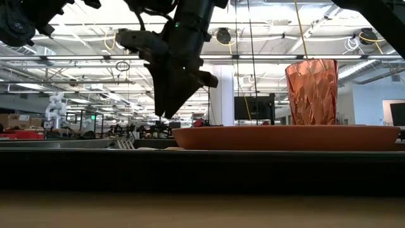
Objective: Pick and place plate/cup/fork/spoon on tray
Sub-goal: Put the pink fork on the black serving tray
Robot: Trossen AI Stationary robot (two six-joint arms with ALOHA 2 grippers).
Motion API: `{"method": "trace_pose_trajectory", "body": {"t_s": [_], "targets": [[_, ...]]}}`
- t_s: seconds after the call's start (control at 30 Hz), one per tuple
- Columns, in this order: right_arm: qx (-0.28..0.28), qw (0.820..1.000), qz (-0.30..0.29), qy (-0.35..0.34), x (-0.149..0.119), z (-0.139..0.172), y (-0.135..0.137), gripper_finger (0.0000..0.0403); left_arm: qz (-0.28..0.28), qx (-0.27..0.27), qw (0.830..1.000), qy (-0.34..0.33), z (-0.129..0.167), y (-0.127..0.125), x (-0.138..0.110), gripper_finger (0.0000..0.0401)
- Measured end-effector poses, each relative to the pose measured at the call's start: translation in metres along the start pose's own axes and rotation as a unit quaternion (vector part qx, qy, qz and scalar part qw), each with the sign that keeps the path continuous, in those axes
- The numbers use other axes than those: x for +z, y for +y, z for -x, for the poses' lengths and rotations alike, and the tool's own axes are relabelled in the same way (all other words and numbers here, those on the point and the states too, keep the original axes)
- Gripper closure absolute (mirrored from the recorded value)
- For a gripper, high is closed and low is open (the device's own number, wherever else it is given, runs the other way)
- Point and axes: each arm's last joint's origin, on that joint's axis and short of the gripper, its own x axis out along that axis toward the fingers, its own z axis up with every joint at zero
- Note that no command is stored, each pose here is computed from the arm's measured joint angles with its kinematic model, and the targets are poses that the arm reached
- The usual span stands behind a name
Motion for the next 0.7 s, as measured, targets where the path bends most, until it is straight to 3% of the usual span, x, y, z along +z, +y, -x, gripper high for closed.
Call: {"method": "trace_pose_trajectory", "body": {"t_s": [0.37, 0.7], "targets": [[0.001, 1.0, 0.015, 0.008, -0.011, -0.012, 0.014, 0.0314, 0.001, 0.0, 1.0, 0.013, 0.002, 0.001, 0.0, 0.032], [0.043, 0.999, 0.025, -0.006, -0.025, -0.033, 0.042, 0.0314, -0.005, 0.015, 1.0, 0.017, 0.006, 0.003, 0.001, 0.032]]}}
